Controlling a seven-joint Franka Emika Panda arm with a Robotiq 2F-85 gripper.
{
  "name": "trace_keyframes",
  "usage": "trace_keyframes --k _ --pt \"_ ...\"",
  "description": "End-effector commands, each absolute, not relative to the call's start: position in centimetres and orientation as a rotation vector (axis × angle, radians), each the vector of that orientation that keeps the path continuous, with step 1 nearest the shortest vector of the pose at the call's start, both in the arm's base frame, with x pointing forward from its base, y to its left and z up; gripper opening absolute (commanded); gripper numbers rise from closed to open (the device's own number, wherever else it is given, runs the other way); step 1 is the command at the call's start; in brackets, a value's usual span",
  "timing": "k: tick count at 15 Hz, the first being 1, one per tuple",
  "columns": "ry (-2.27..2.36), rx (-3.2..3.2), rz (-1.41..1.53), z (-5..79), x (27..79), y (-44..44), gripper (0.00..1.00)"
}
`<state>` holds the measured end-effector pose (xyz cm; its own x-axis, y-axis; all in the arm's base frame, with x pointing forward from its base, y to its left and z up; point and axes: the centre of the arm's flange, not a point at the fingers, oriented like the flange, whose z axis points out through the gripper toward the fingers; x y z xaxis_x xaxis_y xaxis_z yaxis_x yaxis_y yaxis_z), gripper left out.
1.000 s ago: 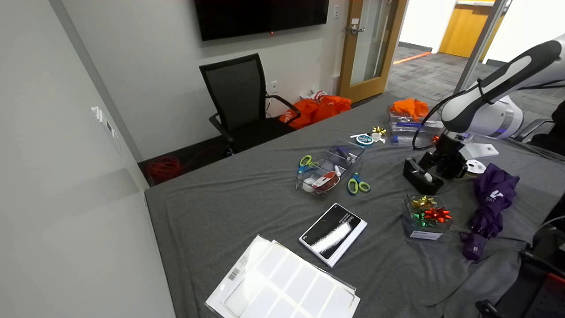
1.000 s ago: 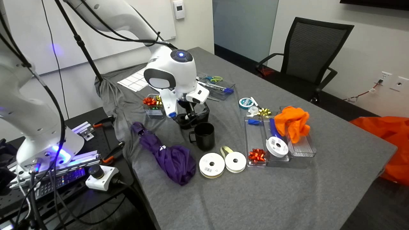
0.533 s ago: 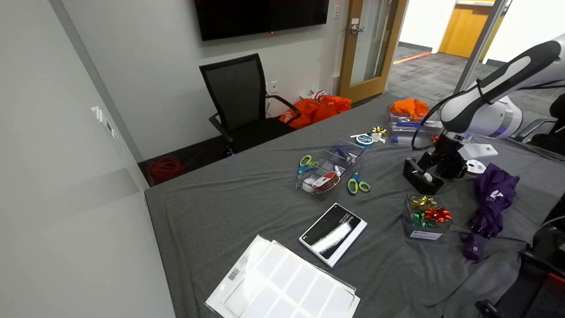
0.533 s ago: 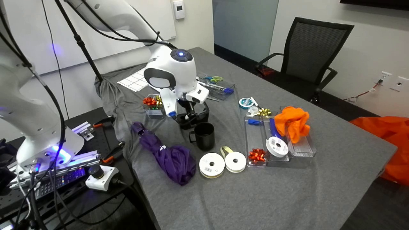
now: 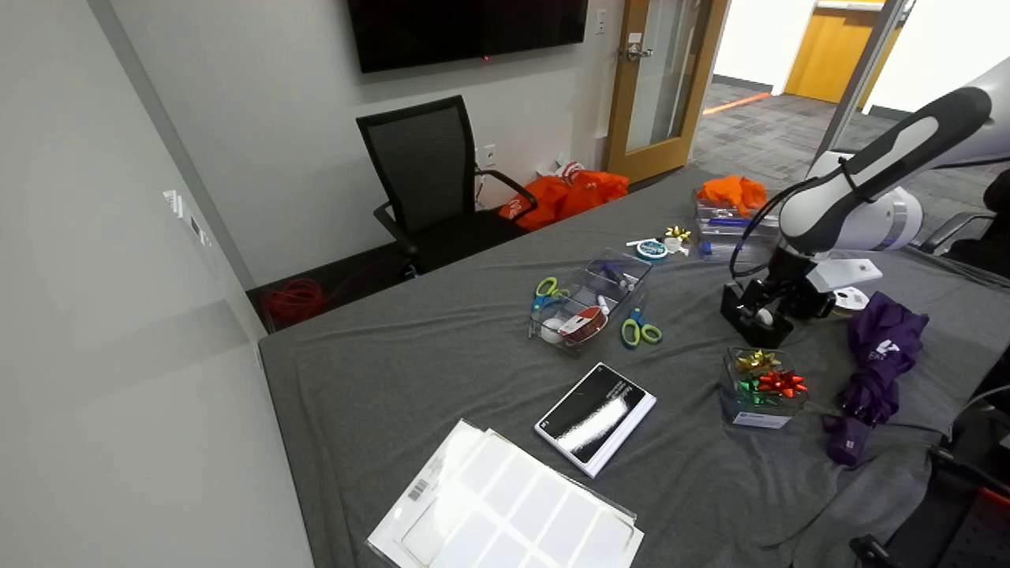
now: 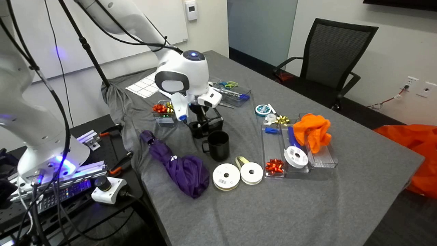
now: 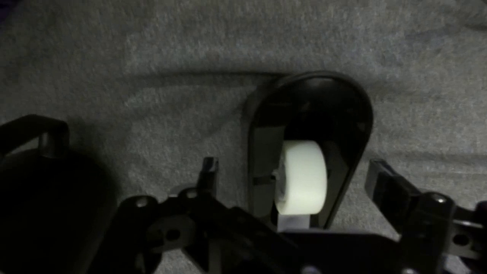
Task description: Move the tape dispenser to the left then move the blue and purple markers in the container on the left to the left.
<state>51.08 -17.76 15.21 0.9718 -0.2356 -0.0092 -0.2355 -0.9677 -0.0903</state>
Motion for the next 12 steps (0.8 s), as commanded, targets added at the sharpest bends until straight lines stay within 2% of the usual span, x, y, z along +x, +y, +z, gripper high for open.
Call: trace_keyframes --k 1,3,4,5,9,10,12 --pt "0.376 -3.134 0.042 14.0 51.4 -17.7 1.00" --pt "0.387 -3.158 0.056 13.5 51.4 -17.6 1.00" --pt "0.392 -3.161 0.064 13.3 51.5 -17.4 0.75" --pt "0.401 -3.152 0.058 13.2 51.5 -17.3 0.74" --pt "0.411 -3.117 0.014 12.7 51.7 -16.9 0.45" --pt "0.411 -3.116 0.009 12.8 51.8 -16.9 0.41" --pt "0.411 -3.113 0.002 12.8 51.7 -16.9 0.41"
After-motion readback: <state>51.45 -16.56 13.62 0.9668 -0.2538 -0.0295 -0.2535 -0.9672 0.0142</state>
